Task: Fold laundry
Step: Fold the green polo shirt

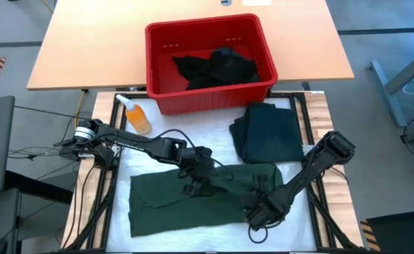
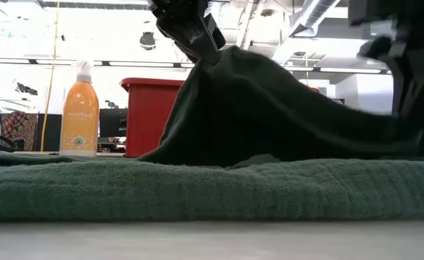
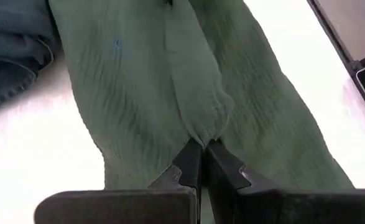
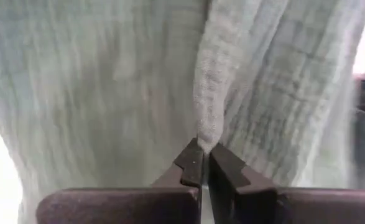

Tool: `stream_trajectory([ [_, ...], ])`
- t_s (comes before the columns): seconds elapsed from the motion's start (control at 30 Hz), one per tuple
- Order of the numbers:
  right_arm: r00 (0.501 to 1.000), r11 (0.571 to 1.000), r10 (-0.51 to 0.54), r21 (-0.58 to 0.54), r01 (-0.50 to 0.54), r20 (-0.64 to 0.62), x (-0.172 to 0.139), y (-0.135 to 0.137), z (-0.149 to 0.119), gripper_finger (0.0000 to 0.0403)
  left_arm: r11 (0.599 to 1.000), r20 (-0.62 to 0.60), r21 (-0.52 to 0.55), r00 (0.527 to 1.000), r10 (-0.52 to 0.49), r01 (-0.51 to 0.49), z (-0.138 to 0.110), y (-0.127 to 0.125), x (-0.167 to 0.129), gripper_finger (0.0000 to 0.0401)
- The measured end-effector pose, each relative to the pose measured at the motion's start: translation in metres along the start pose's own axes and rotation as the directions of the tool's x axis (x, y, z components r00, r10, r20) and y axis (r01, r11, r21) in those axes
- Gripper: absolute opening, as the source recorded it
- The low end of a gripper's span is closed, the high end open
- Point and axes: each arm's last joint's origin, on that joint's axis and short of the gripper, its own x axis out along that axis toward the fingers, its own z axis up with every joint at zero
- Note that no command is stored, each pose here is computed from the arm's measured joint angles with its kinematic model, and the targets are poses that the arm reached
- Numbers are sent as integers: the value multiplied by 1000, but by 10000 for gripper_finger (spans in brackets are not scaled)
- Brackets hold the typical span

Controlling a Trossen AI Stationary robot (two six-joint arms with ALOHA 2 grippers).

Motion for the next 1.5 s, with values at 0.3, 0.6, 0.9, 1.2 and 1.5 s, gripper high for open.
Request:
stream_trajectory([
  [0.3, 931, 960, 267, -18, -280, -248, -67, -7, 8, 26, 992, 166, -24, 979, -116, 122, 6, -5, 10, 0],
  [0.6, 912, 963, 254, 0, -269, -322, -71, 3, -16, 28, 941, 216, -175, 944, -250, 289, -5, -20, 62, 0],
  [0.9, 923, 975, 194, -40, -219, -334, -54, 6, -28, 40, 876, 160, -318, 931, -328, 363, -19, -33, 98, 6],
  [1.2, 847, 951, 271, -9, -309, -457, -52, 4, -30, 118, 864, 169, -338, 927, -335, 374, -7, -34, 83, 102],
  [1.5, 830, 945, 326, 179, -274, -453, -58, 0, -20, 197, 926, -225, -214, 907, -355, 310, -28, -76, 10, 131],
])
